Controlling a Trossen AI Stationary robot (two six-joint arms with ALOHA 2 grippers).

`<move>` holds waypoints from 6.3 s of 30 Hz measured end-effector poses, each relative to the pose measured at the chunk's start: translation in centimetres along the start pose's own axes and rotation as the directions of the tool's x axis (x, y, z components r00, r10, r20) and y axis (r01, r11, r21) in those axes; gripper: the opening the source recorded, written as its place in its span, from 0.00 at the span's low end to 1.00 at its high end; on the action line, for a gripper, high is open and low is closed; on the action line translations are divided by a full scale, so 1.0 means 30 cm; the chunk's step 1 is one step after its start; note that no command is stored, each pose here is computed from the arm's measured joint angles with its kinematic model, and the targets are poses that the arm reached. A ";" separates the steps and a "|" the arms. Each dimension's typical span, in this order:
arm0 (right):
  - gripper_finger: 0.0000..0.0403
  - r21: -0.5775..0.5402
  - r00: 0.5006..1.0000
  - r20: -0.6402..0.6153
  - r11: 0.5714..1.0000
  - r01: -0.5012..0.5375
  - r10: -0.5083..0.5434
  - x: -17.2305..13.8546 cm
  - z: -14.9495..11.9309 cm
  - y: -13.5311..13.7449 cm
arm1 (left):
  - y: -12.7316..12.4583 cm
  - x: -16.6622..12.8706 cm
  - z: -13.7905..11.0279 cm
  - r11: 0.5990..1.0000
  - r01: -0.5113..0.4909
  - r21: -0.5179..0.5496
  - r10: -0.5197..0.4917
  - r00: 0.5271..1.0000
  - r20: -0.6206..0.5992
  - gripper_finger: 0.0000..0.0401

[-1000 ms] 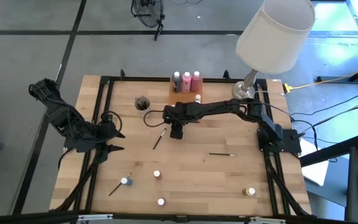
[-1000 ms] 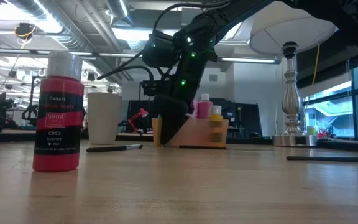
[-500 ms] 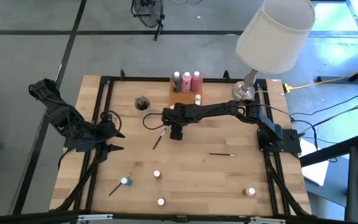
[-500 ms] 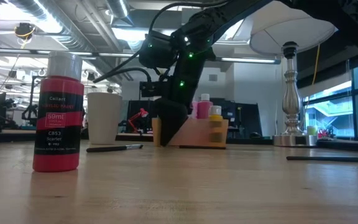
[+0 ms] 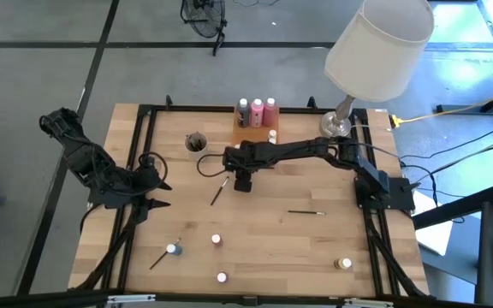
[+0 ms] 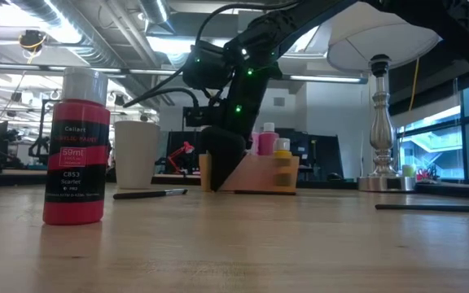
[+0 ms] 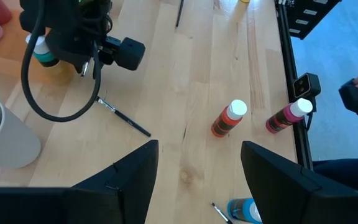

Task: Pick & Place Paint Supplies
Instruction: Put the black paint brush into the white cup

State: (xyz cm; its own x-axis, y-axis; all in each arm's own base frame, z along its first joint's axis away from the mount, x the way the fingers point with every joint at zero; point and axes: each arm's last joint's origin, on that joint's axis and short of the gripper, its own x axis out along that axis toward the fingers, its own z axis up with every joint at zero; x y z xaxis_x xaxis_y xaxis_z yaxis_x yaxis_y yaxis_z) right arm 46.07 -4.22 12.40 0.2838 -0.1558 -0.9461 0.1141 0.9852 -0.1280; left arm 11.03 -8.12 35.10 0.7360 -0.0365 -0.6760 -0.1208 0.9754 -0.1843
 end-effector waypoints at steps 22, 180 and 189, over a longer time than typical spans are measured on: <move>0.35 -0.039 0.992 0.005 0.991 0.126 -0.126 -0.034 0.043 0.002 | 0.000 0.000 0.000 1.000 -0.001 -0.001 0.001 1.000 0.000 0.56; 0.35 0.184 0.910 -0.347 0.968 -0.173 0.228 -0.747 -0.189 0.404 | -0.034 0.004 0.037 0.991 0.074 -0.116 -0.061 0.992 0.111 0.56; 0.35 0.280 0.944 -0.301 0.959 -0.050 0.138 -0.924 -0.533 0.200 | -0.055 0.006 0.100 0.969 0.096 -0.227 -0.021 0.949 0.315 0.56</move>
State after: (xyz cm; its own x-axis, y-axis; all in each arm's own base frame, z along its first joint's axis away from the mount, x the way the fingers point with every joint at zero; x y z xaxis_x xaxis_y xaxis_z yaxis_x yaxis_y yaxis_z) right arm 23.68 7.16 33.11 -0.0031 0.0100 -0.9999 0.3618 0.9322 0.0082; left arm 13.35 -9.10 37.42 0.9109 0.0138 -0.4124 -0.1972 0.8926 -0.4055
